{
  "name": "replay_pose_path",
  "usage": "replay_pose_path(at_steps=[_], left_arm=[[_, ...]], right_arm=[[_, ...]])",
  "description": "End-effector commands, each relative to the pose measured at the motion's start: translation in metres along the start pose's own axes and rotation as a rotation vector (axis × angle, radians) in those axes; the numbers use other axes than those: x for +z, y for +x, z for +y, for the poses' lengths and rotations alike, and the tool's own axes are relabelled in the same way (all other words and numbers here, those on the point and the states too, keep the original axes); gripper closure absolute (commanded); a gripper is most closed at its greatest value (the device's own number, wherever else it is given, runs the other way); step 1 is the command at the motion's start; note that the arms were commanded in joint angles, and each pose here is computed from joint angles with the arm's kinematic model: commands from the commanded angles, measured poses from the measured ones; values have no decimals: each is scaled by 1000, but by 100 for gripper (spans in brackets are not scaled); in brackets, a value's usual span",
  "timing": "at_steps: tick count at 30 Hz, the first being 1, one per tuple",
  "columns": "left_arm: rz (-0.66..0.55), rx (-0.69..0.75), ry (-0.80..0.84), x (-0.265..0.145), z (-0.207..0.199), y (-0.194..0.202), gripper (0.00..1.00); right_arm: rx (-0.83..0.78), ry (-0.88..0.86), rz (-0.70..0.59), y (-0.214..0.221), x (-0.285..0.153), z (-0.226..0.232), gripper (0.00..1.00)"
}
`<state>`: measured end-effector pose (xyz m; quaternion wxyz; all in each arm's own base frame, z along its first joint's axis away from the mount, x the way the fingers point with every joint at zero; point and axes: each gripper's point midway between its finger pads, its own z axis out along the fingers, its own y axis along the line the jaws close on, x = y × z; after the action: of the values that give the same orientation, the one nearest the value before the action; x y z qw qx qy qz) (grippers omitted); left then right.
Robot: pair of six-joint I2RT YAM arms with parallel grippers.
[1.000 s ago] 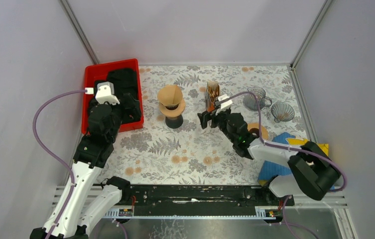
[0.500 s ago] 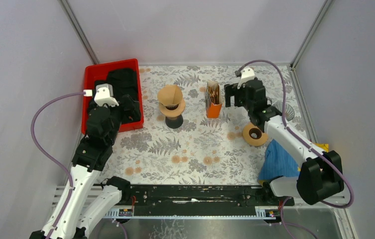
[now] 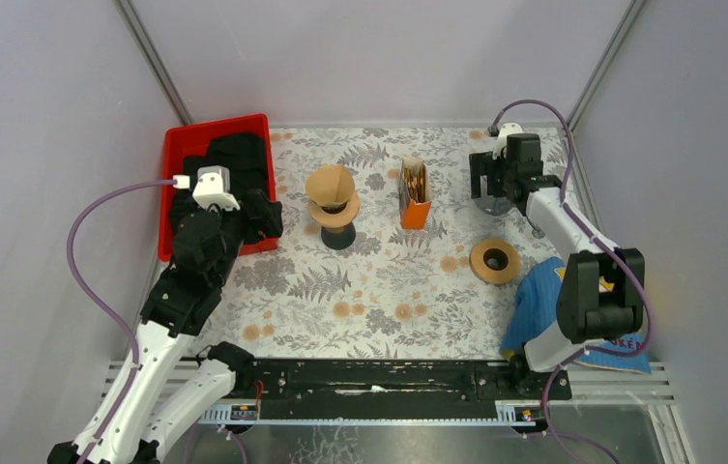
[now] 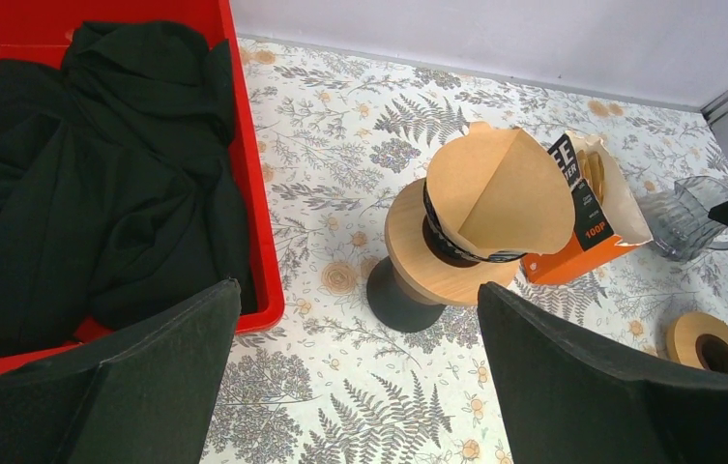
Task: Place the coffee filter in the dripper
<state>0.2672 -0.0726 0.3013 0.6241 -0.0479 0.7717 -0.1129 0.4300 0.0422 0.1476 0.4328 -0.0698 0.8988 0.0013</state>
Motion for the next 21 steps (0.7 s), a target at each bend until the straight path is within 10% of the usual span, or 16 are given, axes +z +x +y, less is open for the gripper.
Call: replay_pose_path(at_steps=[1,21], left_arm=[[-54,-14,25,-1,-6,-11,0],[-43,-6,15,2,-5,-8,0]], right_arm=[[0,-45,-13,-18,13,-15,4],[-4,-220,215,16,79,-8,37]])
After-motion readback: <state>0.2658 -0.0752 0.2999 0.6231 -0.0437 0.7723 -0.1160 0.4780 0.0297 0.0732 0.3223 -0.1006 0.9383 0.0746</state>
